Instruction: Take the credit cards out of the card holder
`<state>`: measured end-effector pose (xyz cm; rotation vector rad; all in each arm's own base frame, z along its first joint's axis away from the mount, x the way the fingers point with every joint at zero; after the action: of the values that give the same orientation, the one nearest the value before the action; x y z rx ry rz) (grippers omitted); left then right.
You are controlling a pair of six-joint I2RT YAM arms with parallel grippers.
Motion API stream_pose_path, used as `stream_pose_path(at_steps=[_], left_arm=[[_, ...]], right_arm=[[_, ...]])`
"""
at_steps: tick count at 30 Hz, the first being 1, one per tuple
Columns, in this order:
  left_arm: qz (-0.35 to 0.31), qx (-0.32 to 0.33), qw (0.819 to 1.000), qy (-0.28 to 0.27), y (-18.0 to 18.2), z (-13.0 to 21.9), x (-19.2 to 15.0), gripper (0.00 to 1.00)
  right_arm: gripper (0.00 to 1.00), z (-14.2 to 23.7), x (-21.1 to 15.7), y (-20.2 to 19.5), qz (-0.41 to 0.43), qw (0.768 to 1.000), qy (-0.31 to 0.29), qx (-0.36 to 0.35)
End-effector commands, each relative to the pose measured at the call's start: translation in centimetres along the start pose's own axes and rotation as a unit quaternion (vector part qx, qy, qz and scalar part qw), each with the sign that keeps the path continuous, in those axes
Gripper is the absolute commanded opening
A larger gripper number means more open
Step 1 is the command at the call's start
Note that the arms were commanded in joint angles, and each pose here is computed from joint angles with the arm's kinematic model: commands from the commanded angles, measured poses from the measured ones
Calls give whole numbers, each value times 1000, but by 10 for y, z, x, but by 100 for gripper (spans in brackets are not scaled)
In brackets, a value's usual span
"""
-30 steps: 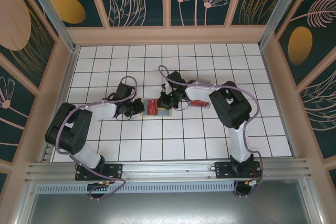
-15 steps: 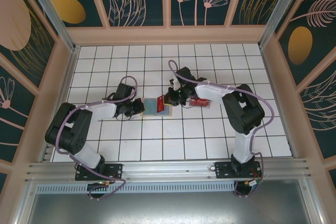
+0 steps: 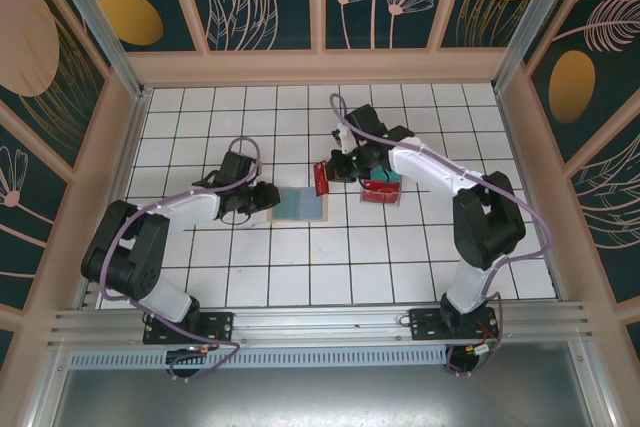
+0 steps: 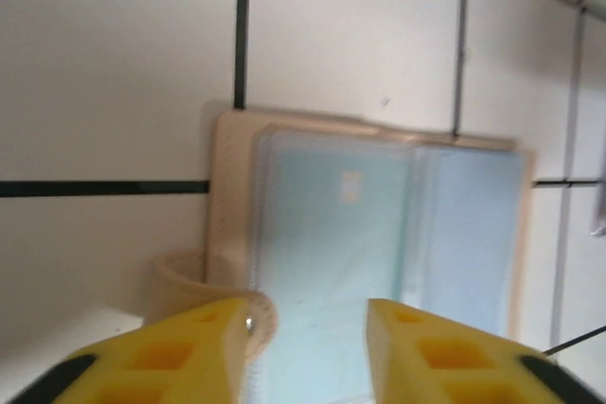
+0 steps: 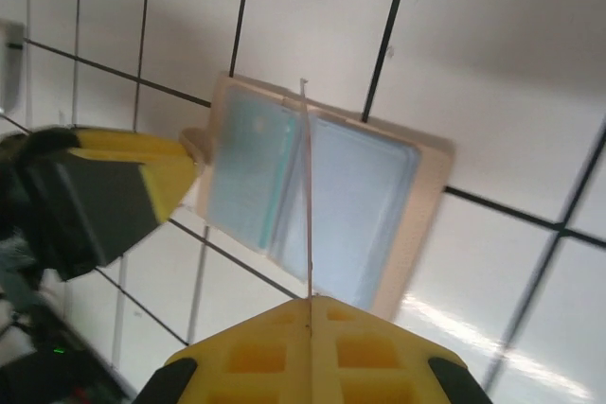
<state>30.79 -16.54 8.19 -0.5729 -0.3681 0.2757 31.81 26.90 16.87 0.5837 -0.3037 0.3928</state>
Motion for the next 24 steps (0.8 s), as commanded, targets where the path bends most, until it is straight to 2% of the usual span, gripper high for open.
stream_pose_path(at_steps=[1, 4, 6, 9, 18, 21, 24], left_arm=[[-16, -29, 999, -30, -22, 18, 16, 58], [-27, -47, 998, -43, -33, 23, 23, 82], [-32, -55, 997, -53, -38, 27, 27, 97], [-41, -64, 995, -68, -44, 33, 32, 99], [-52, -60, 992, -99, -50, 42, 43, 99], [-52, -53, 992, -103, -47, 42, 44, 99], [-53, -45, 992, -106, -45, 42, 44, 98]], right_arm=[[0, 44, 3, -1, 98, 992, -17, -72], [0, 59, -3, -6, 159, 981, -17, -111], [0, 67, -10, -13, 216, 964, -12, -155], [0, 78, -20, -20, 284, 937, 3, -203], [0, 97, -35, -49, 414, 848, 71, -323], [0, 95, -39, -60, 438, 824, 92, -349], [0, 92, -43, -66, 452, 810, 103, -358]])
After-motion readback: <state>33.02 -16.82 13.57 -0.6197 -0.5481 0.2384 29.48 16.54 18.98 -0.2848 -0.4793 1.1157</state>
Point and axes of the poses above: each hand's point on the last joint's axis, 136 mm out from that joint toward the fingers, its own z axis back along the fingers, its own y axis along the line the jaws close on, x = y × z, the point moved 4 cm from there along z, back along the fingers, and after that the axes turned 7 degrees about z, right-handed, at the moved point
